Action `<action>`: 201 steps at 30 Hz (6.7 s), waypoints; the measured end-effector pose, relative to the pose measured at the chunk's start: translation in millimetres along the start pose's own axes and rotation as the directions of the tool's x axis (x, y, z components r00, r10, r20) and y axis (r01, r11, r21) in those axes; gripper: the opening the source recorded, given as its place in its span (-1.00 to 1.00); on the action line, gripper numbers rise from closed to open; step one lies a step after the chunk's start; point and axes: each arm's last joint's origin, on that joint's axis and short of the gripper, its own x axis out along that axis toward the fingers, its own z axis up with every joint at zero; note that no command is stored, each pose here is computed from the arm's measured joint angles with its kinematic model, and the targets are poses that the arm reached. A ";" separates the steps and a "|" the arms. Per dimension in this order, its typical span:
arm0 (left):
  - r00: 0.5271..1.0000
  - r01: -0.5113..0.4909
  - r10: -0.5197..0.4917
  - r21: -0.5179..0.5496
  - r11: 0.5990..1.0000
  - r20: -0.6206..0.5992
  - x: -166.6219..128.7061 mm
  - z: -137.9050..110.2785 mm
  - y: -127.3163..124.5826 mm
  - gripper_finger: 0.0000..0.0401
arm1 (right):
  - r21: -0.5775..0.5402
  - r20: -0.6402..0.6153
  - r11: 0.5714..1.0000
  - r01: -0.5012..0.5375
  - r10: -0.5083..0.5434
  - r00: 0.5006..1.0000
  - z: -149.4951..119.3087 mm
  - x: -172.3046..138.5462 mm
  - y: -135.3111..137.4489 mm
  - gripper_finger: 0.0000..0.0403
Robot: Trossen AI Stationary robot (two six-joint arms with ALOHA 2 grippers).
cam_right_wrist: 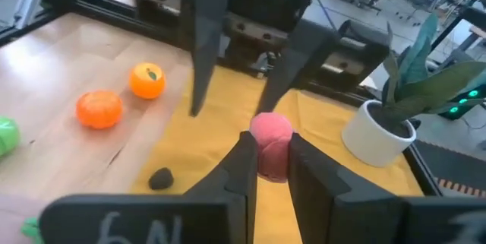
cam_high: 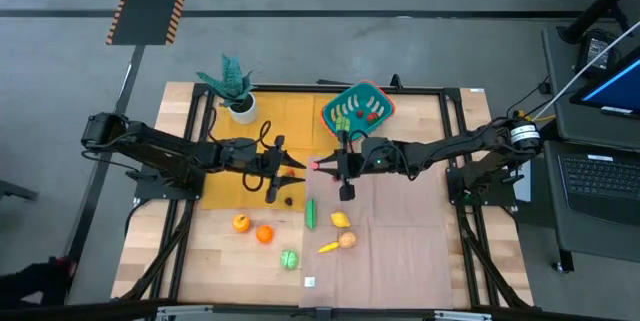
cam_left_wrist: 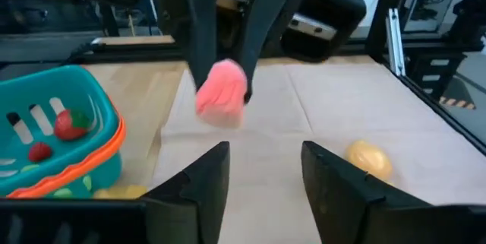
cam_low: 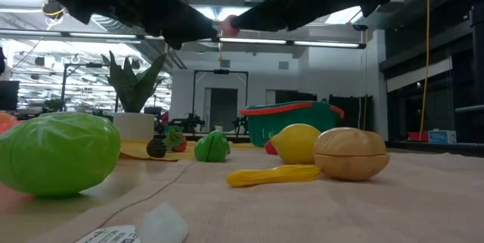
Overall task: Pick and placing Produce into tupperware
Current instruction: Put the peach into the basket, then put the cherry into the basket
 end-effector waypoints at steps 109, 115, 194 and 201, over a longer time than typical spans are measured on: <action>0.954 -0.253 0.263 0.079 0.964 -0.145 -32.7 -5.0 64.5 -0.04 | 0.525 -0.690 0.719 0.456 0.046 0.722 -88.6 -39.7 -175.3 -0.83; 0.953 -0.252 0.261 0.078 0.965 -0.155 -32.9 -5.9 64.4 -0.04 | 0.543 -0.706 0.717 0.436 0.109 0.700 -106.1 -27.7 -171.0 -0.83; 0.949 -0.247 0.257 0.078 0.966 -0.181 -33.1 -8.4 63.8 -0.04 | 0.548 -0.667 0.775 0.316 0.176 0.724 -93.8 -22.5 -176.6 0.36; 0.956 -0.250 0.260 0.081 0.965 -0.136 -46.7 1.8 59.6 -0.04 | 0.486 -0.576 0.823 0.296 0.047 0.816 -58.6 -41.5 -172.3 0.36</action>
